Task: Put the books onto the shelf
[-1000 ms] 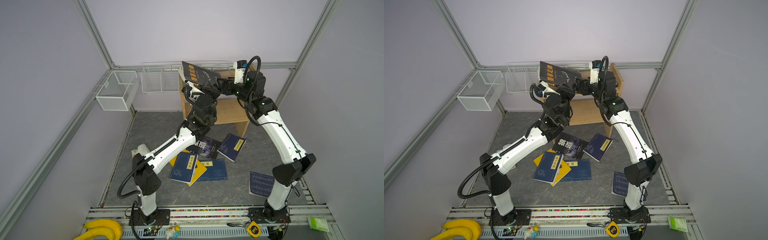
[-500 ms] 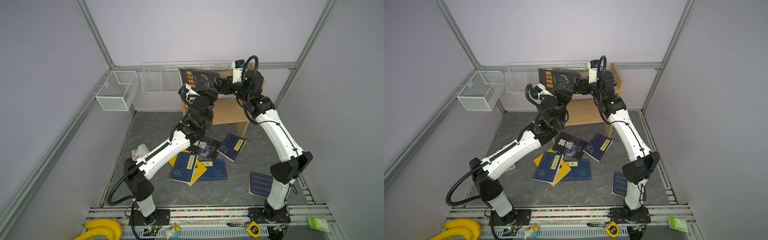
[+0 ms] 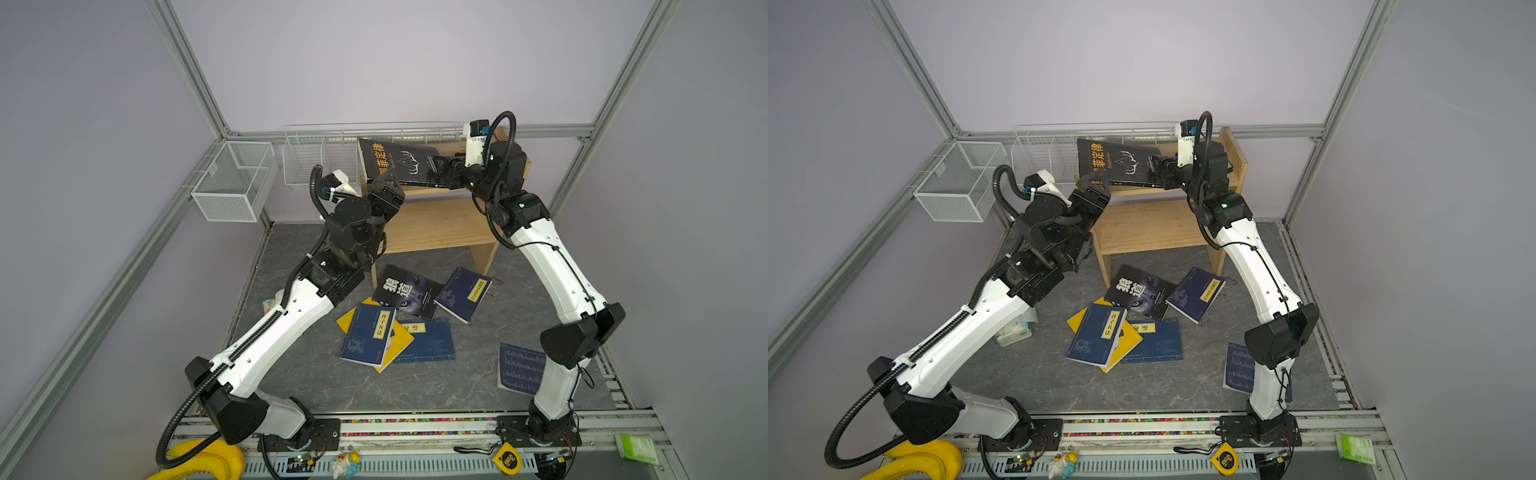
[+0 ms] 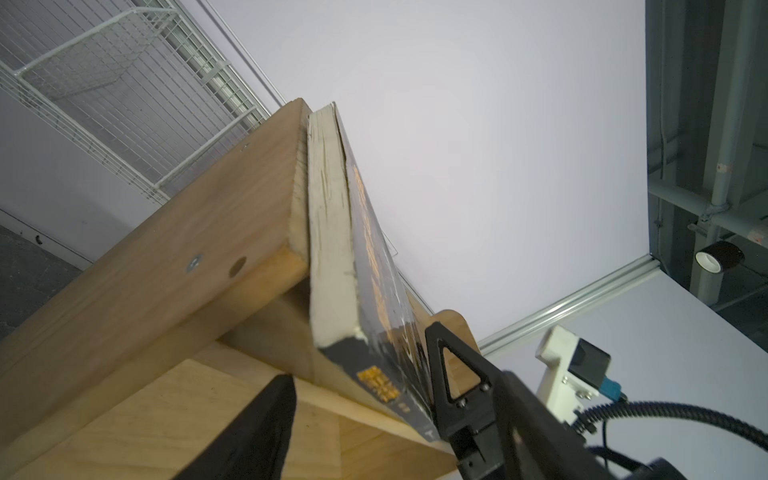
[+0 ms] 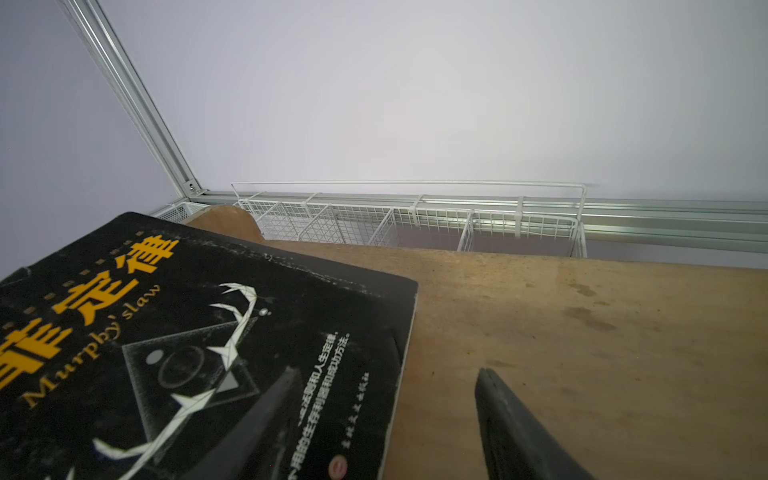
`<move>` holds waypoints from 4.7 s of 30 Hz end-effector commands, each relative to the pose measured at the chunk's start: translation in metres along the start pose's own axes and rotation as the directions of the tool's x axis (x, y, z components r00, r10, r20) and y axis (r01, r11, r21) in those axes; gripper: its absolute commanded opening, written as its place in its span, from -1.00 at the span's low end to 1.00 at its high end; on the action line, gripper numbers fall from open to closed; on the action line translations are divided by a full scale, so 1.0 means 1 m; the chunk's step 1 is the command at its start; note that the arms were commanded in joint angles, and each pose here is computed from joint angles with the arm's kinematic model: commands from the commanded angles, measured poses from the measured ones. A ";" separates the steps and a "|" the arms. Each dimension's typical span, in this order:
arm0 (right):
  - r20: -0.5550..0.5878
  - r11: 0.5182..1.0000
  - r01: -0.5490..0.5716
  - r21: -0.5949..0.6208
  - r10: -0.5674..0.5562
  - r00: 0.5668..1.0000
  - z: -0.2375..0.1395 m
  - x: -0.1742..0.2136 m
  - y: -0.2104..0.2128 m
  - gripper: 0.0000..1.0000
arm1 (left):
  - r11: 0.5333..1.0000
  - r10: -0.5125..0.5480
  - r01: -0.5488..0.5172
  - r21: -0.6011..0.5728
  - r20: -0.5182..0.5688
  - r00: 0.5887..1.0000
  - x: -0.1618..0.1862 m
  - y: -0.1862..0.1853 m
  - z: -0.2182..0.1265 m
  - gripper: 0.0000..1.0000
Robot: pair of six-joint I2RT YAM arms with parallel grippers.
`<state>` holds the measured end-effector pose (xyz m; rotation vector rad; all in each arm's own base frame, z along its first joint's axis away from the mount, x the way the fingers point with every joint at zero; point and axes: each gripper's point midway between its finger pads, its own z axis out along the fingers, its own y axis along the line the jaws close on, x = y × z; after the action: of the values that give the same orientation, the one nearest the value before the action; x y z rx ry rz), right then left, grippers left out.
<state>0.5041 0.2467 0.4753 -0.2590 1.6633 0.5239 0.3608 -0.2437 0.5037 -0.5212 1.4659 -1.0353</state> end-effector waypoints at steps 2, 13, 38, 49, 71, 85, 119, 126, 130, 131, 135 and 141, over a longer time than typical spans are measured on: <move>-0.318 0.995 0.019 0.100 0.014 0.948 0.012 0.102 -0.028 0.40 | 0.981 0.192 -0.192 0.014 -0.022 0.981 -0.033 -0.012 -0.047 0.50; -0.299 0.997 -0.014 0.077 0.036 0.954 0.009 0.094 -0.021 0.41 | 0.825 0.564 -0.558 0.086 -0.088 0.821 -0.075 -0.071 -0.074 0.54; -0.326 0.998 -0.013 0.067 0.034 0.945 0.001 0.104 -0.021 0.47 | 0.901 0.433 -0.386 0.199 -0.346 0.832 -0.040 -0.028 0.031 1.00; -0.322 0.998 -0.005 0.066 0.026 0.946 -0.004 0.101 -0.021 0.48 | 0.909 0.415 -0.358 0.214 -0.395 0.819 -0.022 -0.021 0.049 0.97; -0.245 0.996 -0.058 -0.074 0.039 0.969 -0.036 0.058 -0.010 0.96 | 0.837 0.545 -0.538 0.100 -0.249 0.801 -0.060 -0.003 0.018 0.99; -0.151 0.942 0.078 -0.327 -0.133 0.980 -0.073 0.069 0.018 0.99 | 0.733 0.677 -0.655 0.183 -0.286 0.678 -0.022 0.042 -0.003 0.95; -0.126 0.972 0.166 -0.167 -0.188 0.974 -0.040 0.086 0.021 0.50 | 0.674 0.728 -0.729 0.119 -0.270 0.630 -0.011 0.074 0.033 0.58; -0.134 0.969 0.174 -0.177 -0.199 0.971 -0.036 0.089 0.026 0.45 | 0.669 0.729 -0.738 0.083 -0.265 0.631 -0.014 0.080 0.037 0.52; -0.136 0.971 0.182 -0.157 -0.204 0.970 -0.034 0.089 0.023 0.45 | 0.671 0.727 -0.737 0.080 -0.263 0.634 -0.014 0.081 0.036 0.51; -0.136 0.971 0.185 -0.152 -0.206 0.969 -0.034 0.089 0.022 0.45 | 0.672 0.726 -0.736 0.078 -0.264 0.635 -0.014 0.082 0.035 0.50; -0.141 0.971 0.192 -0.142 -0.212 0.967 -0.032 0.090 0.020 0.44 | 0.675 0.723 -0.734 0.076 -0.264 0.638 -0.013 0.083 0.034 0.51; -0.151 0.970 0.207 -0.130 -0.225 0.962 -0.031 0.091 0.017 0.49 | 0.684 0.717 -0.725 0.085 -0.260 0.646 -0.015 0.080 0.029 0.52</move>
<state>0.4402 0.2540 0.4597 -0.5411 1.5372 0.4750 0.4141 -0.2050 0.4437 0.2398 1.7378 -0.4458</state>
